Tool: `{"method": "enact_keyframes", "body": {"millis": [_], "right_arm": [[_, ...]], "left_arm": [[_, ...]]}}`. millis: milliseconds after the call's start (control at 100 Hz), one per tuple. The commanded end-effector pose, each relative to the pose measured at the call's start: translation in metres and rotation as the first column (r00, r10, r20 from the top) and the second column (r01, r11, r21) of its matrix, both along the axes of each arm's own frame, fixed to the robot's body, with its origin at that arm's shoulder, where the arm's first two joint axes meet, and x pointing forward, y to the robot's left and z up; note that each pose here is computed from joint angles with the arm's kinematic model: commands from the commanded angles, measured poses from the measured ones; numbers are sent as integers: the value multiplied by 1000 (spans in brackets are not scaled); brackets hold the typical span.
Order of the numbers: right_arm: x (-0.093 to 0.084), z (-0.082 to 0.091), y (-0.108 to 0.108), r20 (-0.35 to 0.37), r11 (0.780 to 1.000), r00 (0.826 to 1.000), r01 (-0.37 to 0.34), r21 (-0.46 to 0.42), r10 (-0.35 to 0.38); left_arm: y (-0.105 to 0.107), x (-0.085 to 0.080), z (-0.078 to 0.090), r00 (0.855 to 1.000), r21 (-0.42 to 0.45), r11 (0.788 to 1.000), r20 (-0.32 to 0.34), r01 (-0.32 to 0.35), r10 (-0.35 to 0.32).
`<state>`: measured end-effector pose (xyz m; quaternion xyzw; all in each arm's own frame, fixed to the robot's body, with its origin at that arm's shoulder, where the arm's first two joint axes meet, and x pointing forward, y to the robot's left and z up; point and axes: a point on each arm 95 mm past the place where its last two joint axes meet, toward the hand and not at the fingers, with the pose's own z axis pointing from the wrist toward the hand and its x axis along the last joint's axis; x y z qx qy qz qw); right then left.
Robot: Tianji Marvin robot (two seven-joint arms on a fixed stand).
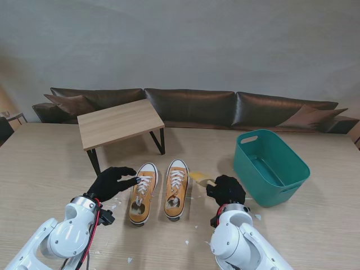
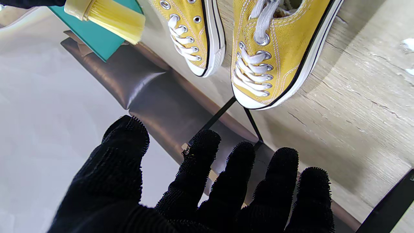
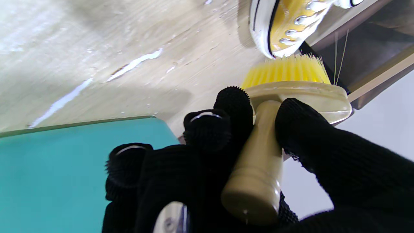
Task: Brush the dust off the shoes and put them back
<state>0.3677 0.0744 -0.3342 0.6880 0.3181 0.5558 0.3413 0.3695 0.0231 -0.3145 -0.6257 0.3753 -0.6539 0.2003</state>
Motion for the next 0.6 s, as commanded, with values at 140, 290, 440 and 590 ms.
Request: {"method": "enact_keyframes", "body": {"millis": [140,290,440,590], "right_arm": [[9,19,19,49,996,995,-87,2,87],[16,24,31,75,990,987,-140,-21,141],[24,24,45,96,983,978,-181,-44,184],[32,22,56,99,978,974,-199,-64,205]], "left_arm": [[-1,-2,-2,1000,-1,1000,-12,11,-11],[-2,-2,-1,1000,1,1000,-12,9,-9],[-1,-3,-1,1000,5,1000,-7,9,-9],[-1,-3,-1,1000,6,1000,-5,6,-6]]}}
